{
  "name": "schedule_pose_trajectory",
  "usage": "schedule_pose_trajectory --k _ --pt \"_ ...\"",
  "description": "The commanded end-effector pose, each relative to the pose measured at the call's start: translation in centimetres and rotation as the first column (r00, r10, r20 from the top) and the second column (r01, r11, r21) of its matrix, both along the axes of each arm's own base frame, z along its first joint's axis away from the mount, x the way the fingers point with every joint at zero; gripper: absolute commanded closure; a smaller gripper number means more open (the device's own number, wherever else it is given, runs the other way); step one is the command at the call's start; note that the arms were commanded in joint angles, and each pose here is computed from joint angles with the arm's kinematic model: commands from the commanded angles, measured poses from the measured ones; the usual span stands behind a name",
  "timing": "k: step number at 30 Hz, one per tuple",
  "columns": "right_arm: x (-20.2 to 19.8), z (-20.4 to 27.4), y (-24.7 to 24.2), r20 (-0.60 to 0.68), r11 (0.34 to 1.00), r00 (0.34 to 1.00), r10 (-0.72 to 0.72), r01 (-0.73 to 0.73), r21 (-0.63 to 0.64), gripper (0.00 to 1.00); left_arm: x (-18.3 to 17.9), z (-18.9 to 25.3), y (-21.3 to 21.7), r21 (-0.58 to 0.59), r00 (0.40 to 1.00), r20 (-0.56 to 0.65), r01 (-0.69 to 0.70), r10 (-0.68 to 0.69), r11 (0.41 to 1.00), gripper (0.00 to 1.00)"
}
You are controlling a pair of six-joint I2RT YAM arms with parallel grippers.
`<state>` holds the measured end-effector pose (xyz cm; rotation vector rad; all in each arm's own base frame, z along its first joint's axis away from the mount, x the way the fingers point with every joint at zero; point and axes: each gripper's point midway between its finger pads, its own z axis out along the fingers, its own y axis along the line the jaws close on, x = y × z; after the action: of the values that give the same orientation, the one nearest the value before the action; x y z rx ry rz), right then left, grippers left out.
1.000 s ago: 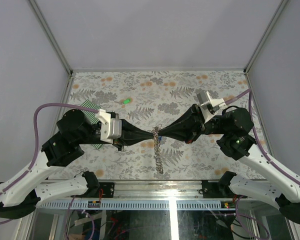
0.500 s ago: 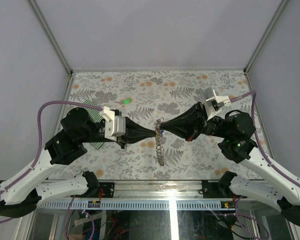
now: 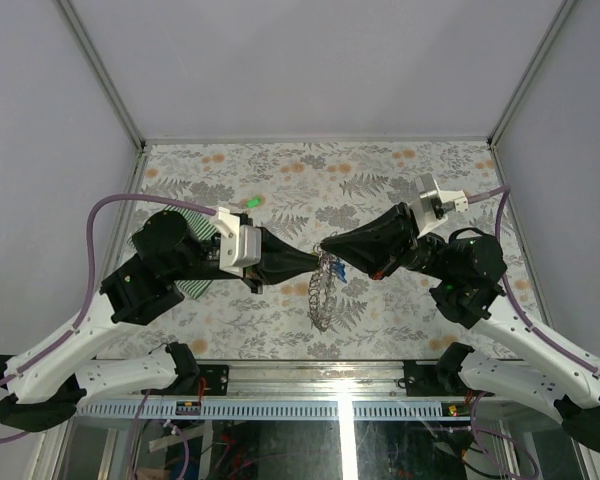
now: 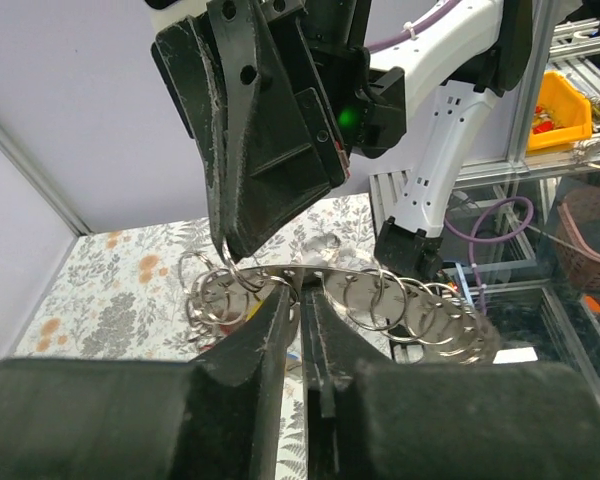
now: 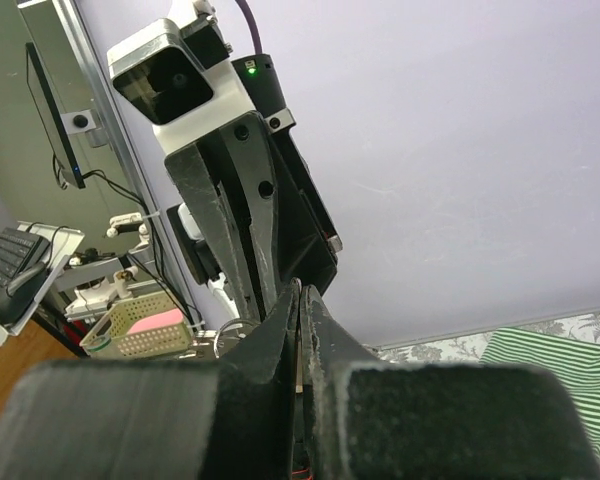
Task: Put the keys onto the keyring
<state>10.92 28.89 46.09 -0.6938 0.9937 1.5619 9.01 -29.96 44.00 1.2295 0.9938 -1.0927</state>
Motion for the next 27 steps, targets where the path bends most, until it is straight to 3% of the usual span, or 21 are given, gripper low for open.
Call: schedule_pose_trajectory --k 1,10,15,27 --pt "-0.3 3.8 -1.9 0.073 0.986 0.995 -0.067 0.055 0.155 1.0 -0.9 1.6 0.0 -0.048 0.999 0.013 0.04 -0.04 0.998 0.85" --pt "-1.5 3.5 -3.0 0.207 0.988 0.971 -0.123 0.101 0.115 1.0 -0.3 3.7 1.9 -0.183 0.998 0.003 -0.064 0.066 0.981 0.8" --pt "-1.7 3.6 -3.4 0.244 0.987 0.959 -0.141 0.118 0.108 1.0 0.0 4.5 2.1 -0.239 0.996 -0.025 -0.087 0.084 0.967 0.71" --pt "-2.1 3.6 -3.7 0.272 0.988 0.952 -0.144 0.12 0.101 1.0 0.0 4.7 0.3 -0.307 0.994 -0.109 -0.029 -0.005 0.951 0.65"
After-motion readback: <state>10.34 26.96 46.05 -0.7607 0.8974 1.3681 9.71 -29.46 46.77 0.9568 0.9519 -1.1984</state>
